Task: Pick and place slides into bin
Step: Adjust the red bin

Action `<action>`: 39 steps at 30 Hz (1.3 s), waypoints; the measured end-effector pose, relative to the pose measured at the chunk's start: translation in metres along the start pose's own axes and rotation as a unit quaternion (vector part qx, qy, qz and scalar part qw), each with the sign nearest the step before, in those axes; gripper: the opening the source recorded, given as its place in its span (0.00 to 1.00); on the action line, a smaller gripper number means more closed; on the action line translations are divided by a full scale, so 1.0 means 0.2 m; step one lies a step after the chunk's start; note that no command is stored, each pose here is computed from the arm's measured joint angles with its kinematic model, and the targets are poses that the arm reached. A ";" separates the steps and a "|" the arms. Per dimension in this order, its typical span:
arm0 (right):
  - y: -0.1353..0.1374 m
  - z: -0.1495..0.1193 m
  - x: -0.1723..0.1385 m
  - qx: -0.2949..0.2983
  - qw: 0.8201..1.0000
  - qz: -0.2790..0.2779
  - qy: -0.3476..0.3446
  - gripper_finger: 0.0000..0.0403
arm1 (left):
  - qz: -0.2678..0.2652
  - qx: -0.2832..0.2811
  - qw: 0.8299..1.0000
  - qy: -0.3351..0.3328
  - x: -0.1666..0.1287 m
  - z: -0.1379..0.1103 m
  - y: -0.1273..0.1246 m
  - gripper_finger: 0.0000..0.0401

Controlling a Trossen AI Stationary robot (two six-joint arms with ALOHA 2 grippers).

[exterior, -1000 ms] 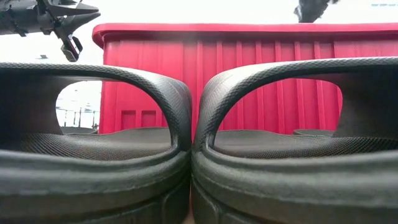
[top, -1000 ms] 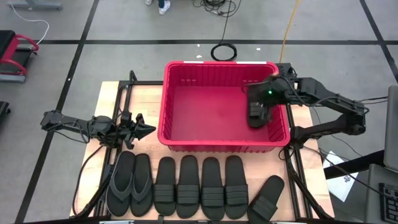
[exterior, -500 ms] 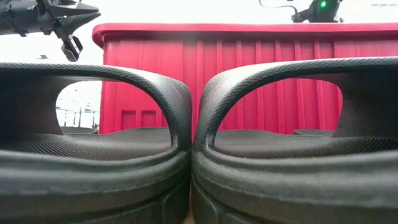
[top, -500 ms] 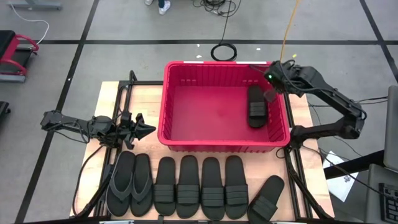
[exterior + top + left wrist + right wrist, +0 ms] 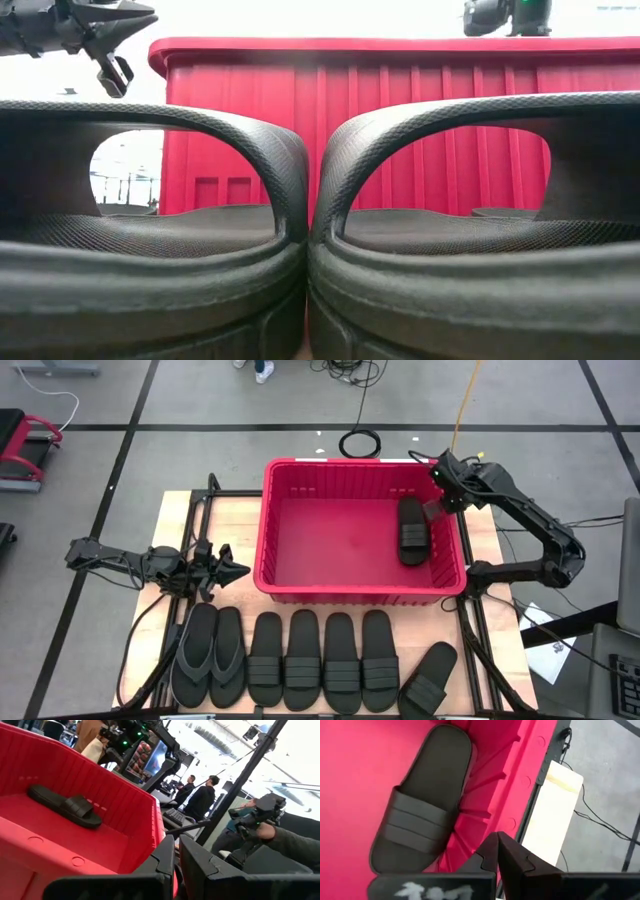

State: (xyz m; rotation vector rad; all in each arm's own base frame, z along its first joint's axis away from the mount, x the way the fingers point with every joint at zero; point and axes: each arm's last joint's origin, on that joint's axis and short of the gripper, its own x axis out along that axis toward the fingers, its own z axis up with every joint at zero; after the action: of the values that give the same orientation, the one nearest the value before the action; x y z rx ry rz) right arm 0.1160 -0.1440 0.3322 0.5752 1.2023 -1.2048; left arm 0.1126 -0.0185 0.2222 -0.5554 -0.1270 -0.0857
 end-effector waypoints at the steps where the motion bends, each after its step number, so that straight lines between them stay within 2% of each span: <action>1: 0.00 0.00 0.01 0.005 1.000 -0.001 -0.002 0.00 | 0.000 0.000 1.000 0.000 0.00 0.00 0.00 0.06; 9: -0.01 0.02 0.02 0.011 1.000 -0.023 -0.019 0.00 | 0.001 0.001 1.000 0.000 0.00 0.00 0.00 0.06; 14: -0.02 0.01 0.01 0.000 1.000 0.000 -0.017 0.00 | 0.001 0.001 1.000 0.000 0.00 0.00 0.00 0.06; 22: -0.02 0.01 0.01 0.010 0.999 -0.028 -0.022 0.00 | 0.003 0.002 1.000 0.000 0.00 0.00 0.00 0.06; 26: -0.02 0.01 0.02 0.007 0.998 -0.052 -0.016 0.00 | 0.003 0.001 1.000 -0.001 0.00 0.00 0.00 0.06; 31: 0.02 0.00 0.08 -0.032 0.991 -0.130 0.020 0.00 | 0.002 0.001 1.000 -0.001 0.00 0.00 0.00 0.06; 33: 0.03 -0.01 0.11 -0.035 0.989 -0.143 0.025 0.00 | 0.002 0.001 1.000 -0.001 0.00 0.00 0.00 0.06; 39: 0.03 -0.06 0.16 -0.009 0.993 -0.106 0.047 0.00 | 0.003 0.006 1.000 0.000 0.00 0.00 0.00 0.06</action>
State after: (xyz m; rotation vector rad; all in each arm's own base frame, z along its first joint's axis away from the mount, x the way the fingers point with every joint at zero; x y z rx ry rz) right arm 0.1134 -0.1435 0.2981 0.5034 1.3799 -1.3558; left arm 0.1127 -0.0184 0.2219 -0.5444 -0.1251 -0.0799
